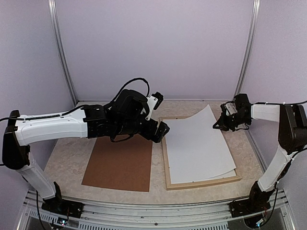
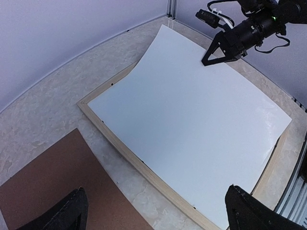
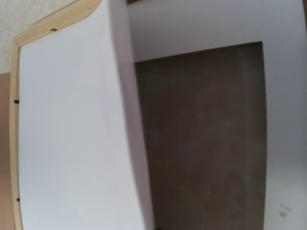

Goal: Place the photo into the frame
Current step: Place the photo on the mat board.

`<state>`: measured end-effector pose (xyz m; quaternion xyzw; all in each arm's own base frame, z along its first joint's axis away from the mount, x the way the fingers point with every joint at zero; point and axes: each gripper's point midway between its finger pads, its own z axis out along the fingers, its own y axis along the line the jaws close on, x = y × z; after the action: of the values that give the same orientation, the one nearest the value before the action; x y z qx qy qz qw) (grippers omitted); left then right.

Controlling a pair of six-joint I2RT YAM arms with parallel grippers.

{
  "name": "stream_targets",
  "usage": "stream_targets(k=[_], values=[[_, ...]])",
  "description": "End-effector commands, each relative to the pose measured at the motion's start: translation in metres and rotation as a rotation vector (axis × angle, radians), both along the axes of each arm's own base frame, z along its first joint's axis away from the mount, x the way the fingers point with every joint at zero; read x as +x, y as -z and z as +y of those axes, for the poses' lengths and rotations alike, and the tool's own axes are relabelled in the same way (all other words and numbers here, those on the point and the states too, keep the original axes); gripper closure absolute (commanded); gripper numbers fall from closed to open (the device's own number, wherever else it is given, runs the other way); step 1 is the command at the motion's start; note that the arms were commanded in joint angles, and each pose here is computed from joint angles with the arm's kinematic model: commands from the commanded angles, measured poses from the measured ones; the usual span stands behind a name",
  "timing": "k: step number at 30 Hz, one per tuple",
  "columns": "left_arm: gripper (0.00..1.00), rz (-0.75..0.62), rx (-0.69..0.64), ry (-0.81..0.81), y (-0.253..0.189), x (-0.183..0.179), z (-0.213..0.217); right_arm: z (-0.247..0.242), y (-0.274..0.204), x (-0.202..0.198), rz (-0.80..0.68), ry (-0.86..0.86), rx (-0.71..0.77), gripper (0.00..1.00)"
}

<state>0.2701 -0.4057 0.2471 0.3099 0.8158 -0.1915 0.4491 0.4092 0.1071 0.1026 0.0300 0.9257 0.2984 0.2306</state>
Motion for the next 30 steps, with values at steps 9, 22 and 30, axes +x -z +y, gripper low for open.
stream_targets(k=[9, 22, 30], values=[[0.01, 0.016, 0.036, -0.010, 0.012, 0.002, 0.001, -0.003, 0.008, -0.002, 0.009, -0.014, -0.027, 1.00], [0.01, 0.022, 0.056, -0.007, 0.018, 0.003, 0.000, -0.011, 0.015, -0.006, 0.033, -0.013, -0.106, 0.69], [0.01, 0.007, 0.078, -0.031, 0.020, 0.007, 0.004, -0.031, 0.010, -0.013, 0.026, 0.033, -0.233, 0.50]])
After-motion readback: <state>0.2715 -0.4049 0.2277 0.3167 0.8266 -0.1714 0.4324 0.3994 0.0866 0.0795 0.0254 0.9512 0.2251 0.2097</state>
